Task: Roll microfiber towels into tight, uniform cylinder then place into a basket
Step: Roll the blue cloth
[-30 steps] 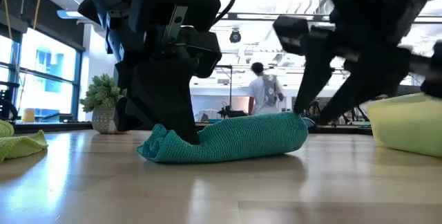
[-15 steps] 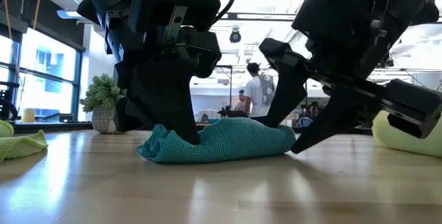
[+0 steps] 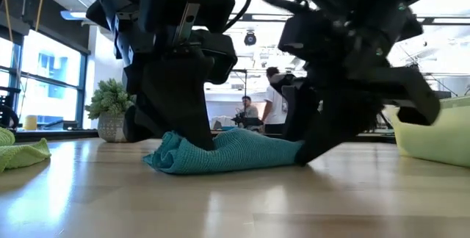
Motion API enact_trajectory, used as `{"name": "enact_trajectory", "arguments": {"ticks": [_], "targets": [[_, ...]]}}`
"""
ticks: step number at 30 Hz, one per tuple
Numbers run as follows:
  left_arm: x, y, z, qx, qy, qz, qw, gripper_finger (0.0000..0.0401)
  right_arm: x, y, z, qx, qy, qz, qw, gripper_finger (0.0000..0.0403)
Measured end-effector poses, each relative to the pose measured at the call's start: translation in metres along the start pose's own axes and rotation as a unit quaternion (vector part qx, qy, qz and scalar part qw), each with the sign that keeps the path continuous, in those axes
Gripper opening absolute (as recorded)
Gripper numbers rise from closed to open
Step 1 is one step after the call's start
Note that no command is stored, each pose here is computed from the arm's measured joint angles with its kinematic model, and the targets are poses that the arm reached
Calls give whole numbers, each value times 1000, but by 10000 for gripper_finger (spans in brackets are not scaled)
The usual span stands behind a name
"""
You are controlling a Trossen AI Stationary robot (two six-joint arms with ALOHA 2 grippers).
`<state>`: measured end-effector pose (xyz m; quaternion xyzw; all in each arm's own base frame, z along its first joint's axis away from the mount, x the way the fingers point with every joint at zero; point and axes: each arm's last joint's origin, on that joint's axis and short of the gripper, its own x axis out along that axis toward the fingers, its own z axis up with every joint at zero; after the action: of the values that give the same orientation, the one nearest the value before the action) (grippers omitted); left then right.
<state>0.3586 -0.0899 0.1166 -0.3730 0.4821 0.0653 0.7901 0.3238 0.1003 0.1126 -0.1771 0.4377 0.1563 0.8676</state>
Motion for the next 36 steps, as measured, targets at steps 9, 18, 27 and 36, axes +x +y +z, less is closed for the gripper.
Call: {"name": "enact_trajectory", "arguments": {"ticks": [9,18,27,36], "targets": [[-22,-7,0,35,9,-7,999,79,9,-11,-9,62,16,22,998,24],[-46,-16,-5,109,-19,26,993,107,8,-28,-15,197,13,117,973,5],[-42,-41,-31,265,-120,80,954,109,7,-55,-30,362,39,204,909,4],[-45,-58,-49,345,-217,142,902,109,7,-59,-32,381,41,205,901,3]]}}
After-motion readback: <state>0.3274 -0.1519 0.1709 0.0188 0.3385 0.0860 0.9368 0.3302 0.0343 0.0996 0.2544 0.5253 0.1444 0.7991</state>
